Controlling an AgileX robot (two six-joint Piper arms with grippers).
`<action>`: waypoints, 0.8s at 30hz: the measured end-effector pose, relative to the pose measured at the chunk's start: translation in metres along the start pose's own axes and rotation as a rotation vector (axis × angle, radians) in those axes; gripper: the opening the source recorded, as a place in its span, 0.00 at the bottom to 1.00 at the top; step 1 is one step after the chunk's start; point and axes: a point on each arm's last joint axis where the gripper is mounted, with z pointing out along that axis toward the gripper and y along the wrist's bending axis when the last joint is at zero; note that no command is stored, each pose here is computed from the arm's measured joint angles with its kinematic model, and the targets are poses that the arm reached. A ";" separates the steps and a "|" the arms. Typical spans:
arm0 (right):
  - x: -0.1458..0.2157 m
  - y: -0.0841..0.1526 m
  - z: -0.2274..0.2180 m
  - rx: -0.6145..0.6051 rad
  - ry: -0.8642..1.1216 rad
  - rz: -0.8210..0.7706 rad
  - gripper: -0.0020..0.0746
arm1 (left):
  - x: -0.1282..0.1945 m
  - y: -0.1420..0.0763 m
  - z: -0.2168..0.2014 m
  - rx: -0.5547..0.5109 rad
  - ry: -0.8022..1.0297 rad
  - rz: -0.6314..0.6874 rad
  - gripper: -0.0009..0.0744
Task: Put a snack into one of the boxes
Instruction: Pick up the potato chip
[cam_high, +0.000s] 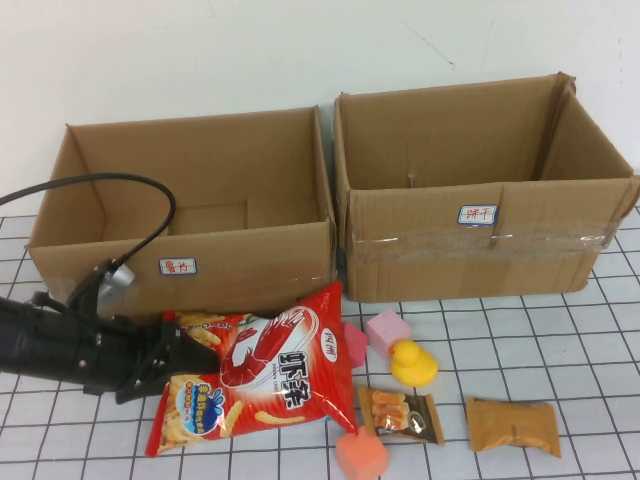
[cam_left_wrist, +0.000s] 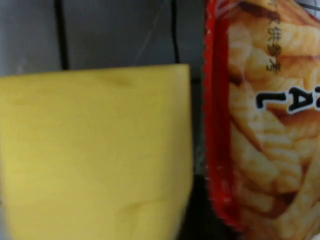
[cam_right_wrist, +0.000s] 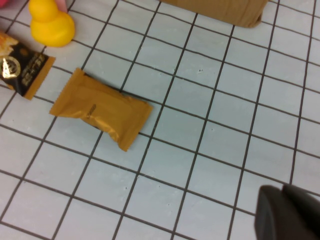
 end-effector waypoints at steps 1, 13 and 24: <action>0.000 0.000 0.000 0.000 0.000 -0.001 0.02 | 0.000 -0.001 0.000 0.006 0.002 0.000 0.57; 0.000 0.000 0.000 0.000 0.000 -0.002 0.02 | 0.004 -0.008 0.001 0.118 0.044 -0.023 0.33; -0.001 0.000 0.000 0.004 -0.010 0.000 0.02 | 0.012 -0.032 -0.005 0.264 0.120 0.064 0.14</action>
